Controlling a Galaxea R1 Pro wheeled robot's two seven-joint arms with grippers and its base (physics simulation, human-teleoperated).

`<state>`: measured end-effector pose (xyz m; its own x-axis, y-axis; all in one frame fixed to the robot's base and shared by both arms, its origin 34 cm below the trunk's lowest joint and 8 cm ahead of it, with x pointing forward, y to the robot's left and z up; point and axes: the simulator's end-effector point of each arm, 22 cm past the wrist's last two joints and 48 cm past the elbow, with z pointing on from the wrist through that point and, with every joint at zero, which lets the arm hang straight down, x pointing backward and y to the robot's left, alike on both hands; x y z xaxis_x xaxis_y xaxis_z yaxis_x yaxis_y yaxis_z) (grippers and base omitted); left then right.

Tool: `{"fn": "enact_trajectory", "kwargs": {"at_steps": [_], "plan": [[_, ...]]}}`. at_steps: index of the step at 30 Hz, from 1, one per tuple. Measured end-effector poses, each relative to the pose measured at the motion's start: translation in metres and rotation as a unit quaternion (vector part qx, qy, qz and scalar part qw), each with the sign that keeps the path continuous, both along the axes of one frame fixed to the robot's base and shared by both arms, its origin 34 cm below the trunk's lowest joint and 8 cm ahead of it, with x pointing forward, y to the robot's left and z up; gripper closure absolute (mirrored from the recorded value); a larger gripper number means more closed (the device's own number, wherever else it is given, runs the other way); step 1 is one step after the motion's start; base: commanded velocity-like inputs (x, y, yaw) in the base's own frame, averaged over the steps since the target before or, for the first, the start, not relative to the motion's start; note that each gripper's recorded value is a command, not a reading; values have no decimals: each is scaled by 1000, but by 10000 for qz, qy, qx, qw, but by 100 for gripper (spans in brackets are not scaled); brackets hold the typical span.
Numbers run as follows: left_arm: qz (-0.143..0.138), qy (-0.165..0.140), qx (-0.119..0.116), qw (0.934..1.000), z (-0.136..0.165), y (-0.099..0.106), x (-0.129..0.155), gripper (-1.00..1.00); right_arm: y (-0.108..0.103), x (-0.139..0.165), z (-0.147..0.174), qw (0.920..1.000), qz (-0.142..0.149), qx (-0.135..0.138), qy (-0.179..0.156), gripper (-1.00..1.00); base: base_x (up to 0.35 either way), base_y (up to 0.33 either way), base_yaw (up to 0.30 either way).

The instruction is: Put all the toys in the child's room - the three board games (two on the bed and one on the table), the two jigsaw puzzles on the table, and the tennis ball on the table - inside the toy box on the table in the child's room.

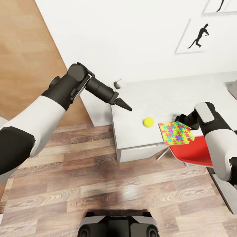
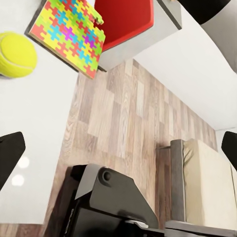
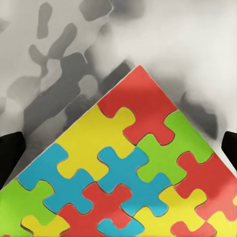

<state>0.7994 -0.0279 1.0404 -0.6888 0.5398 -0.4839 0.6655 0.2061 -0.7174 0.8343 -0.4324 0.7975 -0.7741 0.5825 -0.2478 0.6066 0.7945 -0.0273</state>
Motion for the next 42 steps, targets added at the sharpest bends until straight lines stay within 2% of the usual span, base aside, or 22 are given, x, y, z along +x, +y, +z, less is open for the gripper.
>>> {"fn": "enact_trajectory", "kwargs": {"at_steps": [8, 42], "plan": [[8, -30, 78, 10000, -3, 2, 1, -100, 2, 1, -1, 10000, -24, 52, -25, -100, -82, 0, 0], [16, -34, 97, 9999, -4, 3, 1, -100, 3, 1, 0, 10000, -27, 63, -28, -100, -28, 0, 0]]}}
